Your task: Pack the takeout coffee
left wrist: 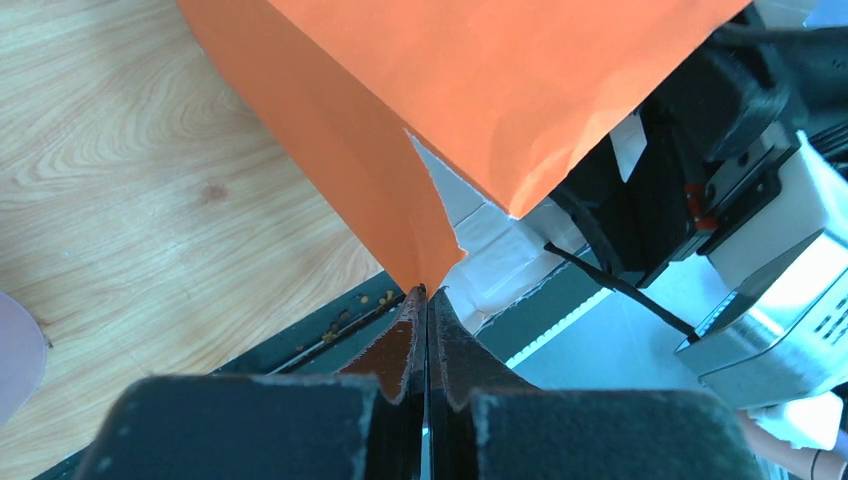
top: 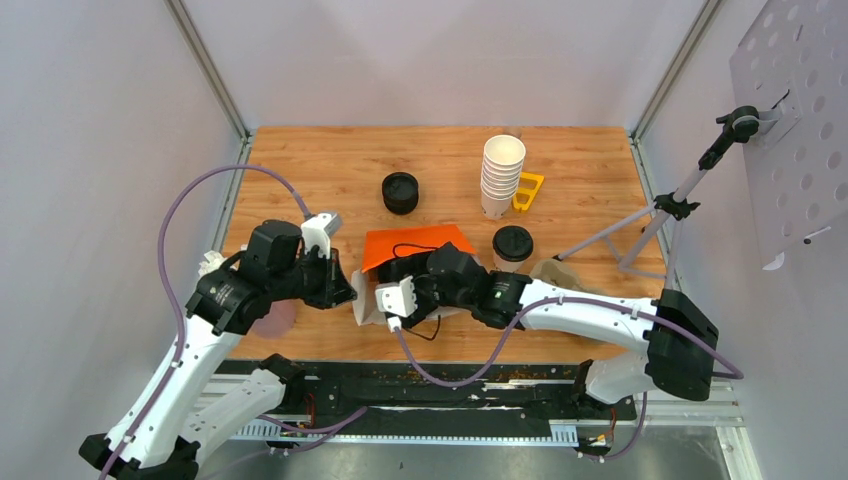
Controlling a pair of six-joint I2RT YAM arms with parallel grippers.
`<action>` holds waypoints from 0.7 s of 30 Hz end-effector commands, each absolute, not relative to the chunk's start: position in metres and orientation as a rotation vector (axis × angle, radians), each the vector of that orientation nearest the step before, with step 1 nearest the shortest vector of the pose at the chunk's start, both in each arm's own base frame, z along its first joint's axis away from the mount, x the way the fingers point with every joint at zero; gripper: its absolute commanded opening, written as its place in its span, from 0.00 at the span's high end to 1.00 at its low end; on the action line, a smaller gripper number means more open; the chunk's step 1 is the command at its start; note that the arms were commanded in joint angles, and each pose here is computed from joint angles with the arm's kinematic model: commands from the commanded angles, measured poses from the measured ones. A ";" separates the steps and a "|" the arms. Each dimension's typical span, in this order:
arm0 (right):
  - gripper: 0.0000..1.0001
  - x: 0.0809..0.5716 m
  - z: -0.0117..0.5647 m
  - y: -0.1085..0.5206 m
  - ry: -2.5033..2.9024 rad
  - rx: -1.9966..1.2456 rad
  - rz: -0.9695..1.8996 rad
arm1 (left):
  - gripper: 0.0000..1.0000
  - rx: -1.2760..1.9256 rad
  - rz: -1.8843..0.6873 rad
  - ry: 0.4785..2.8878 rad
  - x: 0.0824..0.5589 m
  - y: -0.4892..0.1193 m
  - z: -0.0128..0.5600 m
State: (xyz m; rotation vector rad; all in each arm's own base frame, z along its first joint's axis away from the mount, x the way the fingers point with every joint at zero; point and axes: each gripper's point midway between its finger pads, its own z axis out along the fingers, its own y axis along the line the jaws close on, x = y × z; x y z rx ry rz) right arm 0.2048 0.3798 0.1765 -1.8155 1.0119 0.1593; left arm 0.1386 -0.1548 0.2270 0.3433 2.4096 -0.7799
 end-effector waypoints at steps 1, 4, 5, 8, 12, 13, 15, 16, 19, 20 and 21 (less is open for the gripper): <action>0.43 0.209 0.195 0.379 1.006 -1.754 0.184 | 1.00 0.361 -0.776 2.360 0.141 -0.154 0.241; 0.43 0.214 0.192 0.383 1.025 -1.745 0.175 | 1.00 0.359 -0.788 2.355 0.142 -0.156 0.242; 0.43 0.215 0.192 0.385 1.028 -1.741 0.175 | 1.00 0.356 -0.788 2.355 0.142 -0.156 0.242; 0.43 0.216 0.191 0.391 1.010 -1.735 0.184 | 1.00 0.353 -0.788 2.356 0.144 -0.157 0.241; 0.43 0.221 0.192 0.398 0.987 -1.728 0.171 | 1.00 0.356 -0.782 2.364 0.145 -0.157 0.239; 0.43 0.222 0.193 0.400 0.982 -1.724 0.167 | 1.00 0.354 -0.782 2.365 0.145 -0.157 0.238; 0.43 0.224 0.193 0.403 0.981 -1.726 0.166 | 1.00 0.349 -0.788 2.366 0.146 -0.158 0.238; 0.43 0.224 0.192 0.404 0.980 -1.726 0.168 | 1.00 0.346 -0.788 2.365 0.146 -0.158 0.238; 0.43 0.223 0.192 0.407 0.975 -1.719 0.182 | 1.00 0.346 -0.787 2.368 0.147 -0.159 0.238; 0.43 0.223 0.192 0.407 0.972 -1.717 0.186 | 1.00 0.345 -0.785 2.369 0.147 -0.158 0.238; 0.43 0.221 0.193 0.408 0.963 -1.717 0.195 | 1.00 0.343 -0.782 2.371 0.147 -0.158 0.237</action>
